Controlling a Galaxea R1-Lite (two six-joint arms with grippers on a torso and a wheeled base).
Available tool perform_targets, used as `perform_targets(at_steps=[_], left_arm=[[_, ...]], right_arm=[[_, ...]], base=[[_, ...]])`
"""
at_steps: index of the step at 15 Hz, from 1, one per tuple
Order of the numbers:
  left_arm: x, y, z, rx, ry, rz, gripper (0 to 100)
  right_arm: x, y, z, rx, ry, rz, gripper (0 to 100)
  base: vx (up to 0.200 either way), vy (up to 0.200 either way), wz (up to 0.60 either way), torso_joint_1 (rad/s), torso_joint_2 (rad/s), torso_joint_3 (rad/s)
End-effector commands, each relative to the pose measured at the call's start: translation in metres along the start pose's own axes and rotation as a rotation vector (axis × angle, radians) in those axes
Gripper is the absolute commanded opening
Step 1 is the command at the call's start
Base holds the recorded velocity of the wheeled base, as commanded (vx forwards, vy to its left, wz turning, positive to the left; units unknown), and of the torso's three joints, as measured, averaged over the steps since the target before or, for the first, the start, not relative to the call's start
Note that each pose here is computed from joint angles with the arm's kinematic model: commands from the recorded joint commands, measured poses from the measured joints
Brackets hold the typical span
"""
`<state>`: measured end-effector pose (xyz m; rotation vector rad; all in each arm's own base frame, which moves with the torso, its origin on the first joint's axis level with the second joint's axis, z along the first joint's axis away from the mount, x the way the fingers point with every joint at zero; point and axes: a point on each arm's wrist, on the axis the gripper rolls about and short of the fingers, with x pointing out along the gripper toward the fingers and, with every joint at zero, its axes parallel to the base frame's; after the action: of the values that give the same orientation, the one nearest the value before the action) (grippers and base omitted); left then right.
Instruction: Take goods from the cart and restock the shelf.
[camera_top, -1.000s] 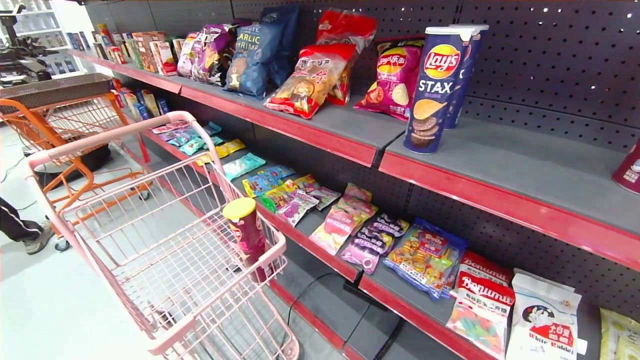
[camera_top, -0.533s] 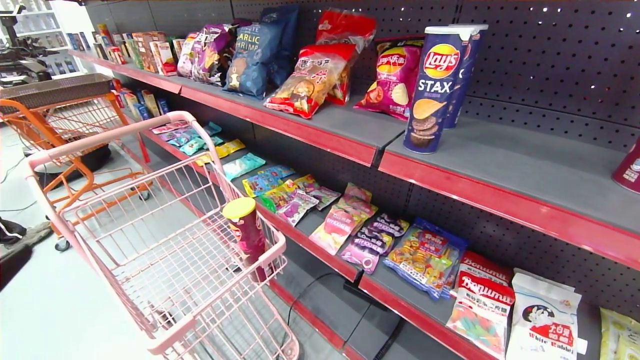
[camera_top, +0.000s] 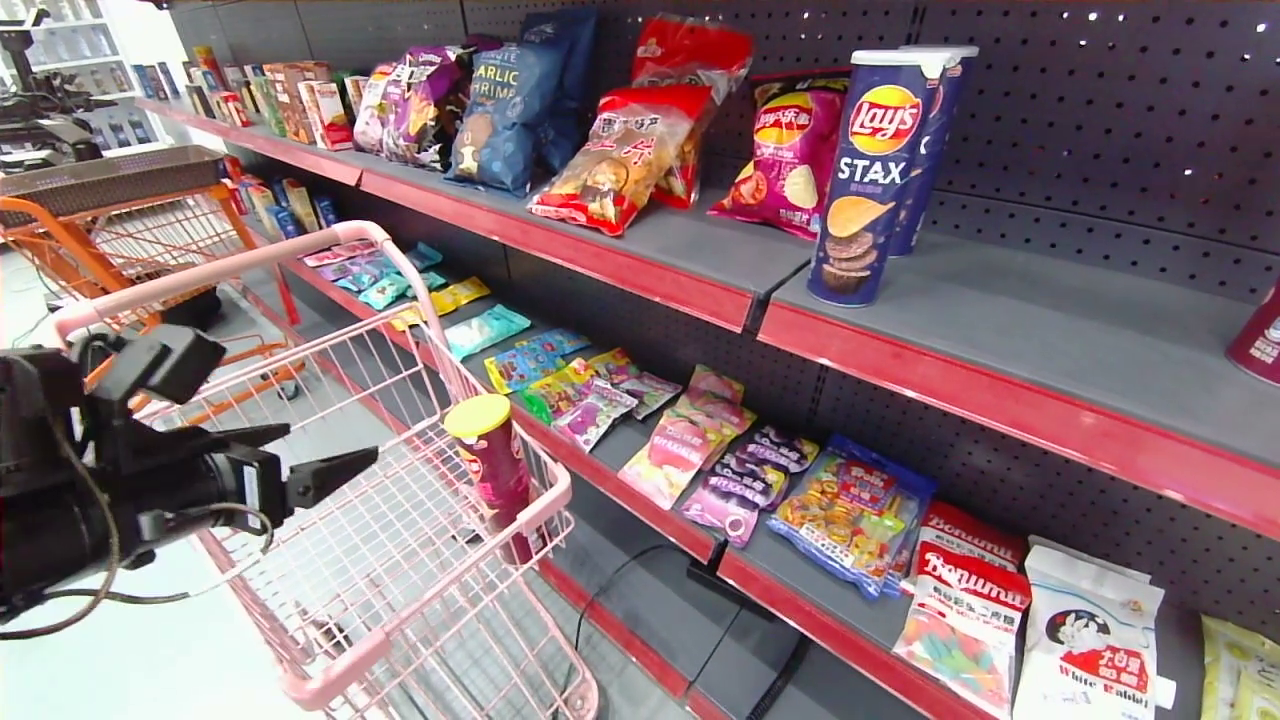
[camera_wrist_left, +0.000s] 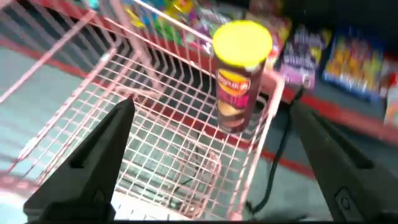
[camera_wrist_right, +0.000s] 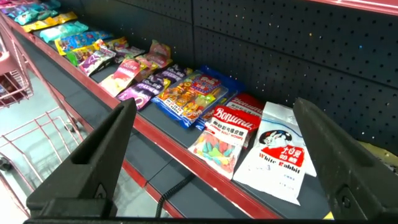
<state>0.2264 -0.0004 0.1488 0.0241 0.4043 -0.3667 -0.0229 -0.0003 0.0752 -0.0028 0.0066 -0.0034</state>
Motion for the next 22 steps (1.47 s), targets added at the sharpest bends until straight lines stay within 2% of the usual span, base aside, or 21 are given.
perform_targets(at_steps=[1,3,4,5,6,7,10,13,15,18,19,22], left_arm=[[0.046,0.015,-0.037,0.040,0.158,-0.094,100],[0.060,0.017,-0.042,0.100,0.149,-0.157,100],[0.071,0.018,-0.043,0.148,0.123,-0.176,100],[0.082,0.023,-0.042,0.172,0.091,-0.179,100],[0.088,0.025,-0.041,0.182,0.066,-0.181,100],[0.095,0.027,-0.042,0.188,0.045,-0.193,100],[0.103,0.024,-0.042,0.194,0.031,-0.252,100],[0.122,0.030,-0.034,0.213,0.001,-0.253,100],[0.130,0.028,-0.030,0.222,-0.010,-0.263,100],[0.143,0.016,-0.034,0.220,0.005,-0.306,100],[0.147,0.016,-0.035,0.216,0.003,-0.308,100],[0.160,0.018,-0.038,0.234,-0.027,-0.298,100]], right_arm=[[0.000,0.000,0.000,0.000,0.001,0.000,100],[0.000,0.000,0.000,-0.002,0.001,0.000,100],[0.000,0.000,0.000,-0.003,0.001,0.000,100],[0.000,0.000,0.000,-0.002,0.001,0.000,100],[0.000,0.000,0.000,-0.002,0.001,0.000,100],[0.000,0.000,0.000,-0.003,0.001,0.002,100],[0.000,0.000,0.000,-0.003,0.001,0.000,100],[0.000,0.000,0.000,-0.003,0.001,0.002,100],[0.000,0.000,0.000,-0.005,0.001,0.002,100],[0.000,0.000,0.000,-0.006,0.001,0.002,100],[0.000,0.000,0.000,-0.006,0.001,0.002,100],[0.000,0.000,0.000,-0.005,0.001,0.002,100]], base=[[0.000,0.000,0.00,0.000,0.00,0.000],[0.000,0.000,0.00,0.000,0.00,0.000],[0.000,0.000,0.00,0.000,0.00,0.000],[0.000,0.000,0.00,0.000,0.00,0.000],[0.000,0.000,0.00,0.000,0.00,0.000],[0.000,0.000,0.00,0.000,0.00,0.000],[0.000,0.000,0.00,0.000,0.00,0.000],[0.000,0.000,0.00,0.000,0.00,0.000],[0.000,0.000,0.00,0.000,0.00,0.000],[0.000,0.000,0.00,0.000,0.00,0.000],[0.000,0.000,0.00,0.000,0.00,0.000],[0.000,0.000,0.00,0.000,0.00,0.000]])
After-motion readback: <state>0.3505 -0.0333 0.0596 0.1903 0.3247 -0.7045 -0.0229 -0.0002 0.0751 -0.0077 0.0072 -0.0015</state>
